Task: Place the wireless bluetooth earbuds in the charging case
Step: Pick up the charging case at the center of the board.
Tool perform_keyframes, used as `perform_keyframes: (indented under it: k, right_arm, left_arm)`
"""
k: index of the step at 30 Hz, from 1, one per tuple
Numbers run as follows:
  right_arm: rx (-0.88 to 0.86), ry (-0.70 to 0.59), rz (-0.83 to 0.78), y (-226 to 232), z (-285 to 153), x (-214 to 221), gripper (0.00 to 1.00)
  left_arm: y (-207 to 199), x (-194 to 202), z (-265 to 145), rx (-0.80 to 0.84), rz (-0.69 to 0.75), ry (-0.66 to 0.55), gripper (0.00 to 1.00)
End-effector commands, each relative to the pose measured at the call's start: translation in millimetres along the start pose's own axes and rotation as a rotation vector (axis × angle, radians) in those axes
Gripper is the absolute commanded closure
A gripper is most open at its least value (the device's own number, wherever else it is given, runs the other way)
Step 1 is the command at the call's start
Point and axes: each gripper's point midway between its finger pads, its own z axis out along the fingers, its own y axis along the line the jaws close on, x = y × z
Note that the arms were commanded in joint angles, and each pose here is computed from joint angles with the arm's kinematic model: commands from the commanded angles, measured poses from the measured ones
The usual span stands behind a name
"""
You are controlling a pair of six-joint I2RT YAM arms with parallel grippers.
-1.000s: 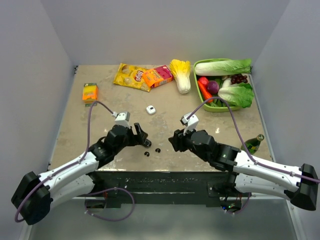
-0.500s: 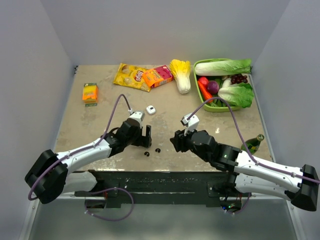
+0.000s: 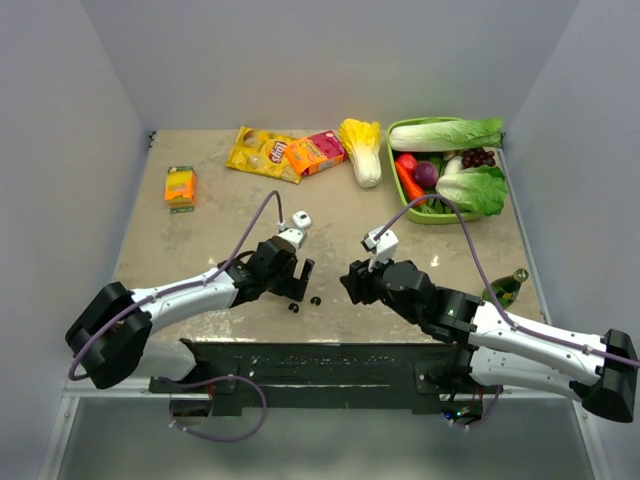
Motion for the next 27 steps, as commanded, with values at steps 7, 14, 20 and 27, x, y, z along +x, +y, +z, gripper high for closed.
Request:
perform_keyframes:
  k: [7, 14, 20, 27]
  right_arm:
    - [-0.013, -0.062, 0.019, 3, -5, -20, 0.50]
    - [-0.010, -0.060, 0.020, 2, -6, -20, 0.50]
    - [-0.009, -0.059, 0.019, 2, -5, -19, 0.50]
    - [-0.006, -0.060, 0.018, 0, -7, -18, 0.50]
  left_arm:
    - [-2, 5, 15, -0.046, 0.104, 0.055, 0.00]
    - [-5, 5, 20, -0.049, 0.130, 0.075, 0.01]
    - [-6, 8, 25, -0.050, 0.145, 0.099, 0.04]
    - [-5, 17, 28, -0.051, 0.160, 0.130, 0.06]
